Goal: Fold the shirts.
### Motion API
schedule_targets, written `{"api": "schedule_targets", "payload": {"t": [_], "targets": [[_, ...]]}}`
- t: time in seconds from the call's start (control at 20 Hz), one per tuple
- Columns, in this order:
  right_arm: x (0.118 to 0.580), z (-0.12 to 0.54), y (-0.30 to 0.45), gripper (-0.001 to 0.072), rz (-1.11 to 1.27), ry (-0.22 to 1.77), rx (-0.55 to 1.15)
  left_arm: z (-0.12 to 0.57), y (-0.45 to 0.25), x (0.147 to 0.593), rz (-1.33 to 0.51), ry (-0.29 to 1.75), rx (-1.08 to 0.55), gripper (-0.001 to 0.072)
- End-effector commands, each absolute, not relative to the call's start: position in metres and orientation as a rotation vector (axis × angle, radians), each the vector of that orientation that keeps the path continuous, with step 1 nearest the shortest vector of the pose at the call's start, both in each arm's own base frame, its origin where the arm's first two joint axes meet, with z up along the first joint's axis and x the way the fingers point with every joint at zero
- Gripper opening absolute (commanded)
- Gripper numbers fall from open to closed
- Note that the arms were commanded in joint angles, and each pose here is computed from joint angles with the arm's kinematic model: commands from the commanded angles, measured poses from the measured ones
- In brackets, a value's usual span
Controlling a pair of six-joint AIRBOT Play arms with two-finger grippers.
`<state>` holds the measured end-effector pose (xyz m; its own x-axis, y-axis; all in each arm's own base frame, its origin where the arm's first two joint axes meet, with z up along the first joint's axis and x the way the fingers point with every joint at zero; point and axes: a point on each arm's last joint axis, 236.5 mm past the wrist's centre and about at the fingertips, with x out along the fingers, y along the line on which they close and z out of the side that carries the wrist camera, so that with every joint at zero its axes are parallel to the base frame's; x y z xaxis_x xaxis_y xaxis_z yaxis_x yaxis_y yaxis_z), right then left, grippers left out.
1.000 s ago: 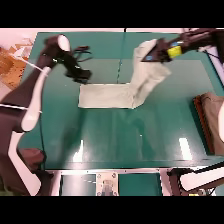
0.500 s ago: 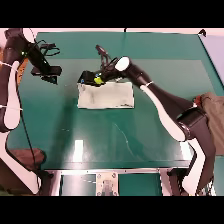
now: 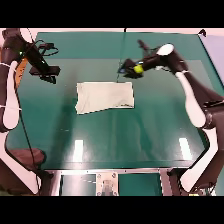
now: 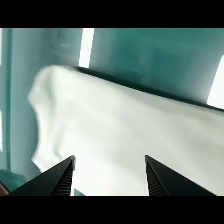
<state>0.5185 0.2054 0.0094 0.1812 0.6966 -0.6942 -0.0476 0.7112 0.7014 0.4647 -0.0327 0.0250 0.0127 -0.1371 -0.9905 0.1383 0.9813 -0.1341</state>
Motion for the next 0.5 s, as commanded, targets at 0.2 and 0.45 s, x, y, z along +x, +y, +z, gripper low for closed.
{"api": "schedule_targets", "payload": {"t": [0.2, 0.45], "targets": [[0.460, -0.074, 0.135, 0.0492, 0.479, 1.531, 0.774, 0.025, -0.031, 0.468, -0.207, 1.532, 0.003, 0.0020], [0.460, -0.086, 0.217, 0.0504, 0.567, 1.448, 0.842, 0.025, -0.031, 0.467, -0.203, 1.533, -0.002, 0.0020]]}}
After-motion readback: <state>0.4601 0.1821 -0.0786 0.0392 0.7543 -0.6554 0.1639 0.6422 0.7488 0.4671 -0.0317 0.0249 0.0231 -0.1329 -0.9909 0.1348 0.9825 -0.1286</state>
